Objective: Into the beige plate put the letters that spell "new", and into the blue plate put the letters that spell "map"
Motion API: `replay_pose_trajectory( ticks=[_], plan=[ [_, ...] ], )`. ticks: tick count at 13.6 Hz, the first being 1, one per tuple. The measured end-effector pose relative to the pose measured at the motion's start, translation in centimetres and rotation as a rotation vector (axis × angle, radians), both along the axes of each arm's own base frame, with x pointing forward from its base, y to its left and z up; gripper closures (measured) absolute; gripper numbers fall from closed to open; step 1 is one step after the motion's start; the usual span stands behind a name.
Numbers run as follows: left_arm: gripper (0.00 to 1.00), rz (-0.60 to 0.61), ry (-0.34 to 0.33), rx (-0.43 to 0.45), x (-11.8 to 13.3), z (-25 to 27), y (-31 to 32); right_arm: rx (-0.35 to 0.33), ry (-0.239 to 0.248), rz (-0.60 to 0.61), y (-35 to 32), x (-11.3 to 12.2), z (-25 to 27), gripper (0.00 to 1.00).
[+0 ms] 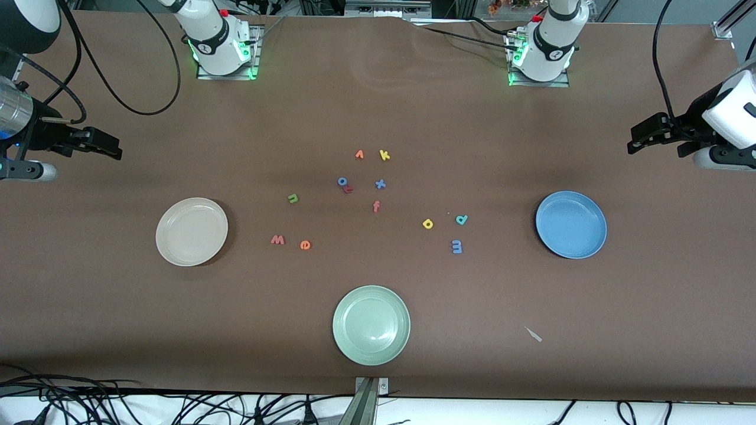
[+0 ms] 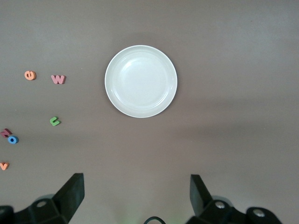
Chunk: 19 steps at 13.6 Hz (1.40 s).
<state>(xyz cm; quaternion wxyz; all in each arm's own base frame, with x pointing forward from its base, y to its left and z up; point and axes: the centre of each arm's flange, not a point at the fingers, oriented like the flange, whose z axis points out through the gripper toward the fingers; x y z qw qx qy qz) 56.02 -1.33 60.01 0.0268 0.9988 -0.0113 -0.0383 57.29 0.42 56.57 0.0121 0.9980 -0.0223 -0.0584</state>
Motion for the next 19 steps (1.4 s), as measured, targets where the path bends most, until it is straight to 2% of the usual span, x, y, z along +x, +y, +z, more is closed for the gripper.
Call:
replay_pose_trajectory(
  ticks=[19],
  plan=[
    [0.0, 0.024, 0.0, 0.0, 0.0, 0.0, 1.2, 0.0, 0.0, 0.0, 0.0, 0.0, 0.0, 0.0]
  ],
)
